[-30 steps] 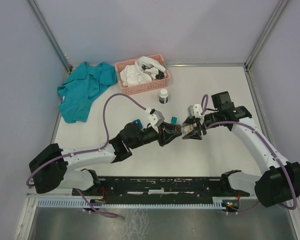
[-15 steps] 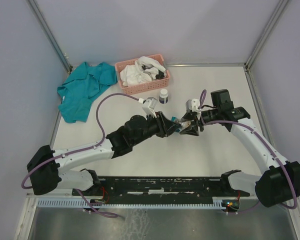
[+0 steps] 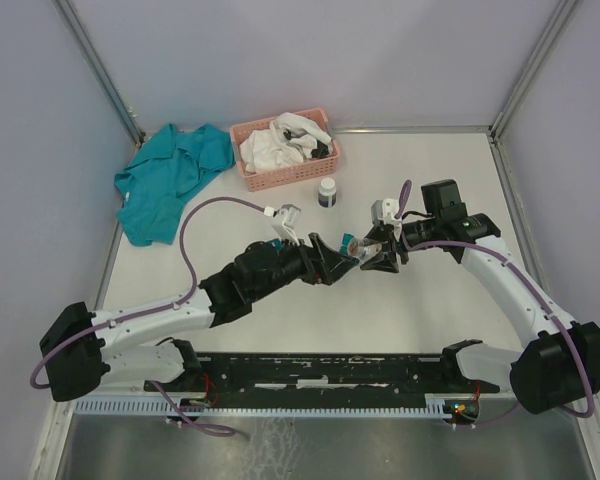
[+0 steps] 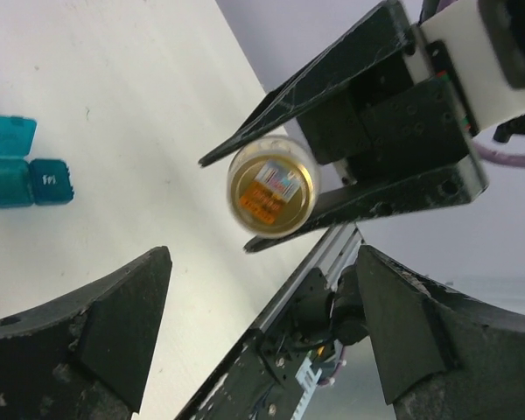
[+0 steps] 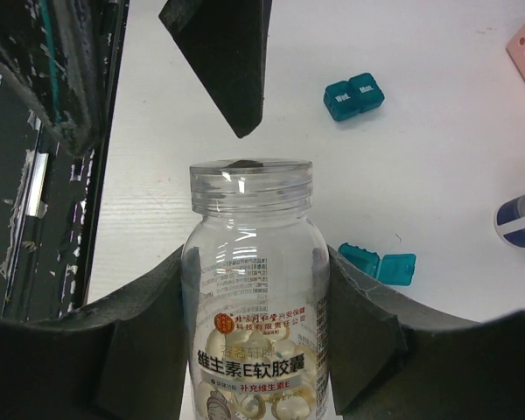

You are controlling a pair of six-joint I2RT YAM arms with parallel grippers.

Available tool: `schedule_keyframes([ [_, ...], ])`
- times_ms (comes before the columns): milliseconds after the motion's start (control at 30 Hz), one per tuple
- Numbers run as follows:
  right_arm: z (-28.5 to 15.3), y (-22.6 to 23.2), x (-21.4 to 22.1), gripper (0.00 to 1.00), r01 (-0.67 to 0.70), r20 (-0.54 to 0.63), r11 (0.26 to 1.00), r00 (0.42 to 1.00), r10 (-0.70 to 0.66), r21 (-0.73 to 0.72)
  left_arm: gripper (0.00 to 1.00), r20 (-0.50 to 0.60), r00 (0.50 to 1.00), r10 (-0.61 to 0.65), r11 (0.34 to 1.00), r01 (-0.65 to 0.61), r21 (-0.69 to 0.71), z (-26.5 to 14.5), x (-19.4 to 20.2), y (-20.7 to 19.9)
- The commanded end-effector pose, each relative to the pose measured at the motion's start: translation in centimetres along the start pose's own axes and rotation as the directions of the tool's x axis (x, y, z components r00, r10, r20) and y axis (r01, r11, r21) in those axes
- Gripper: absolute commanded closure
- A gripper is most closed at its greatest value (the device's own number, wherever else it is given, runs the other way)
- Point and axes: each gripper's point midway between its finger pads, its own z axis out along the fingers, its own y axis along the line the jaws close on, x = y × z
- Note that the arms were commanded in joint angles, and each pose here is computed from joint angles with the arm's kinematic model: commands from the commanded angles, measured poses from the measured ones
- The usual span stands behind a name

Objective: Sort the pills into containers

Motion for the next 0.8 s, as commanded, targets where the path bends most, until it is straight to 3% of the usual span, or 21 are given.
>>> schedule_keyframes([
  [0, -0.2, 0.7, -0.9, 0.99, 0.030, 0.029, 0.999, 0.999, -0.029, -0.029, 0.06, 0.018, 0.993, 0.115, 0.990, -0.116, 0.078, -1.7, 0.5, 0.0],
  [167, -0.3, 1.3, -1.2, 0.98, 0.051, 0.047, 0.997, 0.998, -0.049, -0.053, 0.01, 0.167, 0.958, 0.232, 0.961, -0.252, 0.112, -4.5, 0.4, 2.3],
  [233, -0.3, 1.7, -1.4, 0.98, 0.060, 0.056, 0.996, 0.997, -0.056, -0.068, 0.01, 0.298, 0.928, 0.223, 0.947, -0.278, 0.158, -6.0, -1.1, 1.7],
  [333, -0.3, 2.2, -1.4, 0.97, 0.072, 0.069, 0.994, 0.995, -0.066, -0.087, 0.01, 0.359, 0.885, 0.297, 0.902, -0.384, 0.199, -7.0, -0.8, 1.4],
  [467, -0.3, 2.5, -1.2, 0.97, 0.085, 0.072, 0.991, 0.994, -0.078, -0.103, 0.01, 0.324, 0.801, 0.503, 0.774, -0.585, 0.244, -6.3, 0.8, 0.5],
  [600, -0.2, 2.6, -1.0, 0.97, 0.086, 0.069, 0.990, 0.995, -0.078, -0.114, 0.01, 0.314, 0.664, 0.679, 0.611, -0.748, 0.258, -5.9, 2.4, 1.1],
  [667, -0.2, 2.8, -1.0, 0.97, 0.089, 0.072, 0.989, 0.994, -0.081, -0.118, 0.01, 0.339, 0.590, 0.733, 0.520, -0.807, 0.278, -6.1, 2.9, 0.8],
  [767, -0.1, 2.9, -0.9, 0.97, 0.092, 0.073, 0.988, 0.994, -0.083, -0.126, 0.01, 0.366, 0.511, 0.778, 0.442, -0.859, 0.259, -5.5, 2.5, 0.4],
])
